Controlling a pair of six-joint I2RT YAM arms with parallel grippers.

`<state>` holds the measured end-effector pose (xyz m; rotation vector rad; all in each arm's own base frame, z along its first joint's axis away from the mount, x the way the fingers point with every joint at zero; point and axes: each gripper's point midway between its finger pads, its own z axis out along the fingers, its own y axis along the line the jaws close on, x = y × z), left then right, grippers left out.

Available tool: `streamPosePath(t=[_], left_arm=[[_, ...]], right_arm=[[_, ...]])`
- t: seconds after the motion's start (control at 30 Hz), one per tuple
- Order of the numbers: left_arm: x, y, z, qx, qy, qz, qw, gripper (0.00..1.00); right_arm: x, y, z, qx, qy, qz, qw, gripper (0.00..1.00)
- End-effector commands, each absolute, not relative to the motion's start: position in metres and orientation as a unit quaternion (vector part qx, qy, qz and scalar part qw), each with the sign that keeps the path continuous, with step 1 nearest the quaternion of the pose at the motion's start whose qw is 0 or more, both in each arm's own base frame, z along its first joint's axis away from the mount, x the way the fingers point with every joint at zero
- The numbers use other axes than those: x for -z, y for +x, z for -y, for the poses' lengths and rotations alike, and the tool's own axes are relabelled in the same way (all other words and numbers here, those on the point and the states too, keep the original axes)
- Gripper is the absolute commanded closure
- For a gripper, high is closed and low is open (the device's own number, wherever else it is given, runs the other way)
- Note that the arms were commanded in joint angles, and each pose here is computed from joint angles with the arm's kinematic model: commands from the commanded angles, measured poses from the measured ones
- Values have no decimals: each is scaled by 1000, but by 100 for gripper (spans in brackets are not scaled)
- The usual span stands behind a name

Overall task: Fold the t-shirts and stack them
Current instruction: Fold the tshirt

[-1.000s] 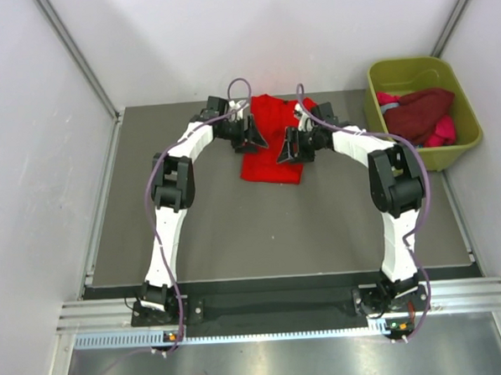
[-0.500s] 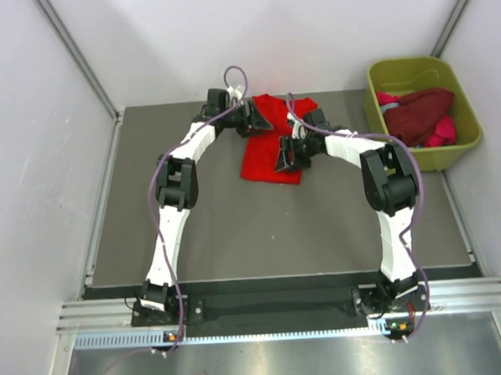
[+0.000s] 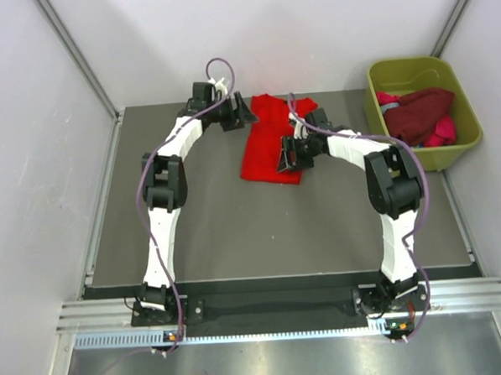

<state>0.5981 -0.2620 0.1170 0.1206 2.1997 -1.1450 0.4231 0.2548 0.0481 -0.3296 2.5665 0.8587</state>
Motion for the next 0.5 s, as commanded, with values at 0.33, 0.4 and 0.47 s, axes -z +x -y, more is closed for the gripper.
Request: streamPosePath(t=[0.33,0.4,0.47], left_arm=[[-117,474,209,382,69,-907,162,21],[-112,470,210,386,57,-909,147,21],[-103,461,212,395,44,-909,125,22]], right_arm=[[-93,396,-189,-366,37,-912,182,39],[-81,388,-192,-373,43,-912,163,39],[-73,384,-195,-378,50,-913,148,39]])
